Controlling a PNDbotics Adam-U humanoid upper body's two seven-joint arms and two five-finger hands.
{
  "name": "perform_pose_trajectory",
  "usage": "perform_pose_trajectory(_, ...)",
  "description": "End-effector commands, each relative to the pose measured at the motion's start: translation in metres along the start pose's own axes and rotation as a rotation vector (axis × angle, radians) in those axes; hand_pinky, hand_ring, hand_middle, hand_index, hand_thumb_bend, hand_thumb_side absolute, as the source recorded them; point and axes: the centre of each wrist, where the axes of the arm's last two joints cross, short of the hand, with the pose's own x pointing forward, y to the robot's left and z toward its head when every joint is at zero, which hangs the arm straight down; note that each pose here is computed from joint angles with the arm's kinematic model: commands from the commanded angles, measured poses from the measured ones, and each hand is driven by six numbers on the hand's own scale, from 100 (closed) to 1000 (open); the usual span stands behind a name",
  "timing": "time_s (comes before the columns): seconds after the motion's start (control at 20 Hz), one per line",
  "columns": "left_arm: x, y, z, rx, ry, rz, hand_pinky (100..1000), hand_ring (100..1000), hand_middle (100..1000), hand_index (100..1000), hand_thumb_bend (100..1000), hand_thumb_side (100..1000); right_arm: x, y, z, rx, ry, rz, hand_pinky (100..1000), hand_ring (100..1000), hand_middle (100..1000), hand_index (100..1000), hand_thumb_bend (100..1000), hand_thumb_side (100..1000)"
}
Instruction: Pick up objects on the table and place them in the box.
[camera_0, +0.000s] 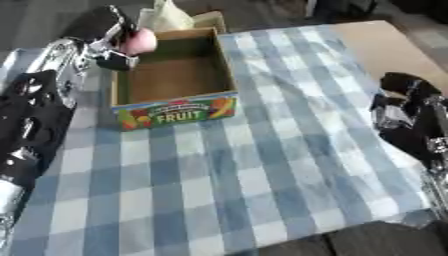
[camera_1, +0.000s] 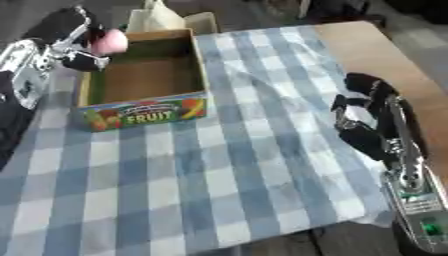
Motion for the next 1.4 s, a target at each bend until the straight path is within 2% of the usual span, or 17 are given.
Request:
perform_pose_trajectory(0.05,-0.004,0.018,0.000,-0.100,-0.031,-0.037,668,621,641,747,753,378,0.004,-0.005,-0.003,-0.002,-0.019,0.006,745,826,735,802,100,100)
perform_pose_trajectory(0.1,-0.004,0.020,0.000,-0.142,-0.040,-0.035,680,637,661,760,782,414,0.004,-0.005,-0.003,-0.002,-0.019,0.006,745,826,735,802,100,100)
perform_pose_trajectory(0.15,-0.005,0.022,0.001,-0.178,-0.048,-0.033,705,674,701,790,832,488,0.004,-0.005,-0.003,-0.002,-0.018,0.006,745,826,735,801,100,100)
perform_pose_trajectory(0.25,-0.006,0.028,0.002,-0.228,-0.062,-0.026,733,718,743,809,869,542,0.004,-0.004,-0.003,-0.001,-0.018,0.005,745,826,735,802,100,100)
perform_pose_trajectory(0.55,-0.007,0.050,0.007,-0.166,-0.069,0.006,742,738,764,810,864,560,0.003,-0.005,-0.003,0.000,-0.016,0.007,744,826,734,802,100,100)
perform_pose_trajectory(0.65,-0.007,0.055,0.008,-0.112,-0.064,0.019,730,720,746,797,831,569,0.003,-0.005,-0.003,-0.001,-0.016,0.007,745,826,735,802,100,100)
perform_pose_trajectory(0.85,-0.008,0.067,0.013,0.101,-0.043,0.064,705,674,696,769,827,569,0.003,-0.005,-0.002,-0.002,-0.014,0.008,744,826,734,803,100,100)
perform_pose_trajectory(1.0,-0.012,0.079,0.020,0.290,-0.002,0.102,671,606,620,728,732,462,0.003,-0.006,-0.002,-0.007,-0.012,0.007,744,826,734,803,100,100)
perform_pose_trajectory(1.1,-0.017,0.083,0.025,0.402,0.046,0.138,665,594,605,711,680,430,0.003,-0.006,-0.002,-0.007,-0.014,0.009,744,825,734,803,100,100)
perform_pose_trajectory(1.4,-0.040,0.079,0.048,0.534,0.181,0.198,661,590,601,718,629,414,0.002,-0.009,-0.002,-0.020,-0.012,0.017,743,825,734,803,100,100)
